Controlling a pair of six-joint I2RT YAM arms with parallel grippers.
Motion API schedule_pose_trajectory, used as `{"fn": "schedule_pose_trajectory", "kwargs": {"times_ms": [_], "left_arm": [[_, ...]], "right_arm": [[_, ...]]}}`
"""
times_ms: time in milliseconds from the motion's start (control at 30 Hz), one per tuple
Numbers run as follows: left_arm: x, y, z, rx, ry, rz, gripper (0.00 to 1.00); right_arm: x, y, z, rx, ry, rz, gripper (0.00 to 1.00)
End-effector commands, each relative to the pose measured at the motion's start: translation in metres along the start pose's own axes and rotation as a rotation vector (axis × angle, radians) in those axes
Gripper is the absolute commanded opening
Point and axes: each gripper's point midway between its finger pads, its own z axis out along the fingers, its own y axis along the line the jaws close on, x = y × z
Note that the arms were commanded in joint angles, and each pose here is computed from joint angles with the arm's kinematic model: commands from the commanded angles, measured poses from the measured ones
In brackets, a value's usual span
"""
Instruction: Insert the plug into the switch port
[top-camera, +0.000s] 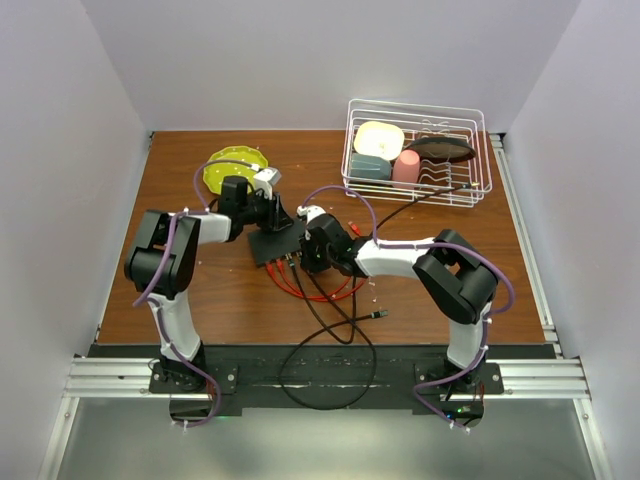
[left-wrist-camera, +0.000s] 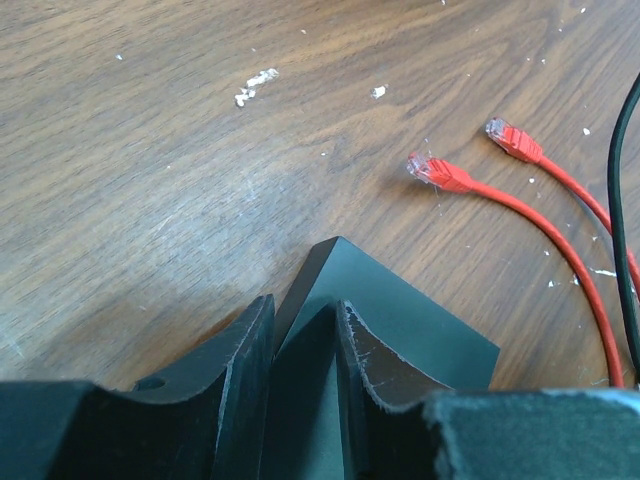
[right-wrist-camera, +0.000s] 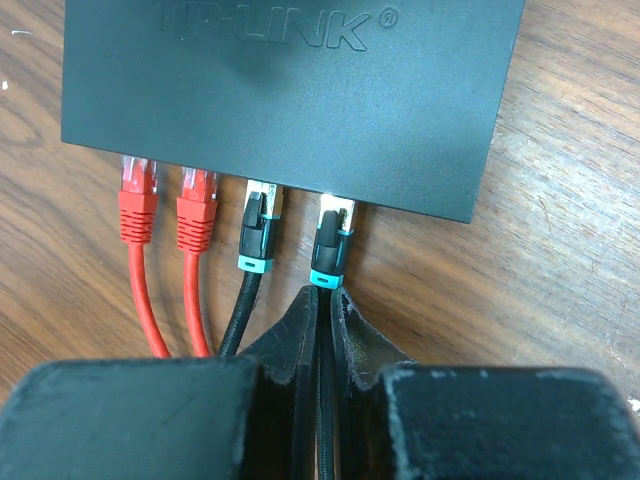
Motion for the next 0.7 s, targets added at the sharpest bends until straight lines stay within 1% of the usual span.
{"fn": "schedule_pose_trajectory", "kwargs": {"times_ms": [0,33,67,100,133,167,200,233,267,333,367,400,433,467,533,567,633,667], "left_arm": [[0.110,-0.060,-0.022,0.112,0.374,-0.273,0.00],[0.106,-0.053,-0.023,0.076,0.356,-0.278,0.00],[0.097,-0.051,-0.025,0.060,0.329,-0.268,0.00],[0.091,-0.048,-0.027,0.042,0.314,-0.265,0.00],[0.087,-0.041,-0.030,0.006,0.294,-0.271,0.00],[0.077,-0.040,-0.035,-0.010,0.263,-0.263,0.00],[0.066,-0.032,-0.036,-0.044,0.211,-0.246,0.00],[0.068,-0.030,-0.041,-0.067,0.198,-0.266,0.00],[0.057,-0.029,-0.046,-0.080,0.161,-0.257,0.00],[0.053,-0.019,-0.054,-0.133,0.116,-0.280,0.01],[0.044,-0.017,-0.059,-0.148,0.085,-0.275,0.08],[0.042,-0.009,-0.064,-0.186,0.064,-0.281,0.12],[0.038,-0.007,-0.068,-0.204,0.047,-0.283,0.16],[0.029,-0.007,-0.074,-0.223,0.019,-0.271,0.26],[0.026,-0.001,-0.082,-0.287,-0.013,-0.270,0.37],[0.017,-0.002,-0.089,-0.303,-0.050,-0.258,0.47],[0.013,0.002,-0.097,-0.356,-0.087,-0.261,0.57],[0.003,0.000,-0.103,-0.365,-0.120,-0.250,0.66]], "right_arm": [[-0.147,0.021,-0.034,-0.064,-0.528,0.052,0.06],[-0.142,0.019,-0.034,-0.060,-0.521,0.050,0.08],[-0.141,0.019,-0.040,-0.063,-0.526,0.047,0.13],[-0.129,0.013,-0.037,-0.048,-0.503,0.048,0.16],[-0.127,0.012,-0.039,-0.048,-0.502,0.048,0.17],[-0.125,0.011,-0.042,-0.047,-0.500,0.048,0.21],[-0.118,0.009,-0.042,-0.046,-0.487,0.046,0.23],[-0.113,0.007,-0.042,-0.041,-0.476,0.043,0.24],[-0.113,0.008,-0.046,-0.043,-0.478,0.043,0.26],[-0.104,0.004,-0.046,-0.037,-0.461,0.040,0.32],[-0.103,0.003,-0.048,-0.033,-0.461,0.038,0.34],[-0.102,0.002,-0.052,-0.031,-0.463,0.033,0.39],[-0.101,0.000,-0.053,-0.022,-0.460,0.032,0.40],[-0.099,-0.001,-0.054,-0.017,-0.458,0.029,0.42],[-0.101,-0.001,-0.062,-0.017,-0.466,0.026,0.48],[-0.101,-0.002,-0.064,-0.013,-0.466,0.026,0.50],[-0.105,0.000,-0.075,-0.020,-0.482,0.021,0.55],[-0.107,0.000,-0.080,-0.019,-0.491,0.021,0.57]]}}
